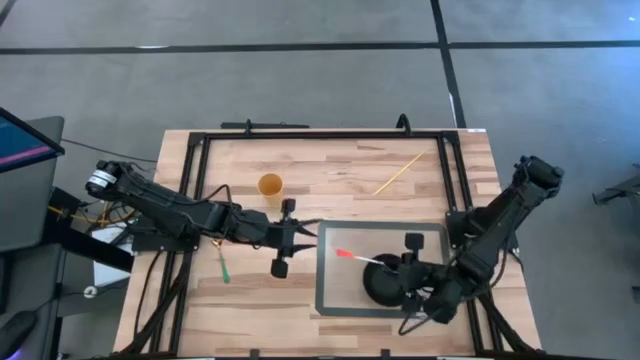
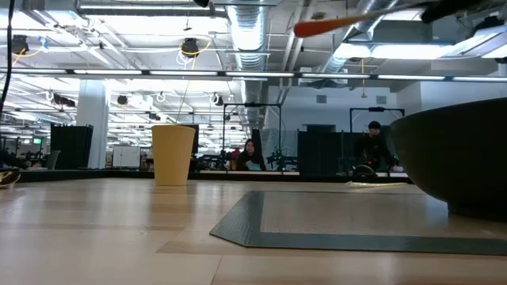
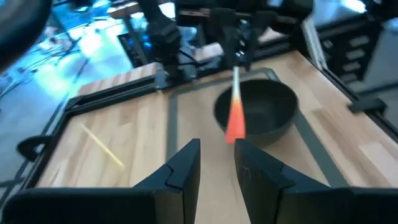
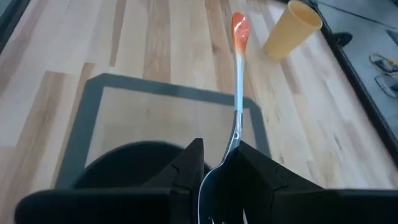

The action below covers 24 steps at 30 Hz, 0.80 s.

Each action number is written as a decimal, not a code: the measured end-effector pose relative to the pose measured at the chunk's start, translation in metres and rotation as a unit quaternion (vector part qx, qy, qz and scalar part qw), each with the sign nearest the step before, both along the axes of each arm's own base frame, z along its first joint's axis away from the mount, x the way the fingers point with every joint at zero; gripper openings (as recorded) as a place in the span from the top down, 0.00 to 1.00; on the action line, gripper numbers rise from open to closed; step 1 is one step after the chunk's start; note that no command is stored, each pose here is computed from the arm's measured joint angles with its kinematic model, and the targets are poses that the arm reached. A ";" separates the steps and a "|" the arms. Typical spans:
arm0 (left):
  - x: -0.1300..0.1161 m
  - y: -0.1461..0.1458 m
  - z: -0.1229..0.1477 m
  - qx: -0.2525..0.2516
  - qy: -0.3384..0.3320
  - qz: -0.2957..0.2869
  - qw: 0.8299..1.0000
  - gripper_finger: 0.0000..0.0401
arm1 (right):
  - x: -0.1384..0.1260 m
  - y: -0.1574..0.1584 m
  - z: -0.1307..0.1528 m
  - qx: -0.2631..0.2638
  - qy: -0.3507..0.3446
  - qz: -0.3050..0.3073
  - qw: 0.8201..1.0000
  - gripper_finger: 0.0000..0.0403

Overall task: Pick & Place Utensil
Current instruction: Put the orange silver fork into the black bowl on the table placemat

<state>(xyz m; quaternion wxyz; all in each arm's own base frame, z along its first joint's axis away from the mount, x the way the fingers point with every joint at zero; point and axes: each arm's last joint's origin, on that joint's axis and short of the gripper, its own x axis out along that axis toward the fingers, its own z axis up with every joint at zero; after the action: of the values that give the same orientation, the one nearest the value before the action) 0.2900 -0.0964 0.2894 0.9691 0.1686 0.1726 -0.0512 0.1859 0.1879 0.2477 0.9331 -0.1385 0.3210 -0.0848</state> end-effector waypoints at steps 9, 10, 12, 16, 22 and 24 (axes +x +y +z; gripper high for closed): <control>0.032 -0.016 -0.036 0.076 -0.010 -0.080 0.994 0.57 | -0.015 0.015 -0.007 -0.014 -0.037 -0.008 0.999 0.82; 0.036 -0.017 -0.038 0.087 -0.020 -0.084 0.992 0.55 | -0.017 0.016 -0.006 -0.005 -0.038 -0.012 0.999 0.82; 0.043 -0.020 -0.043 0.117 -0.042 -0.092 0.988 0.51 | -0.022 0.016 -0.006 0.012 -0.042 -0.020 0.999 0.82; 0.056 -0.028 -0.058 0.188 -0.083 -0.118 0.972 0.48 | -0.026 0.017 -0.007 0.036 -0.046 -0.037 0.998 0.82; 0.073 -0.031 -0.085 0.303 -0.103 -0.110 0.941 0.50 | -0.026 0.018 -0.007 0.062 -0.049 -0.047 0.996 0.82; 0.076 -0.031 -0.087 0.327 -0.117 -0.106 0.932 0.52 | -0.026 0.018 -0.007 0.067 -0.043 -0.046 0.996 0.82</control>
<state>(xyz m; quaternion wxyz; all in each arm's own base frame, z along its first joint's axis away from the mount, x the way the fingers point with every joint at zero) 0.3657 -0.1278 0.2022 0.8626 0.4982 0.0467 -0.0744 0.1598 0.2061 0.2408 0.9482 -0.0567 0.2920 -0.1115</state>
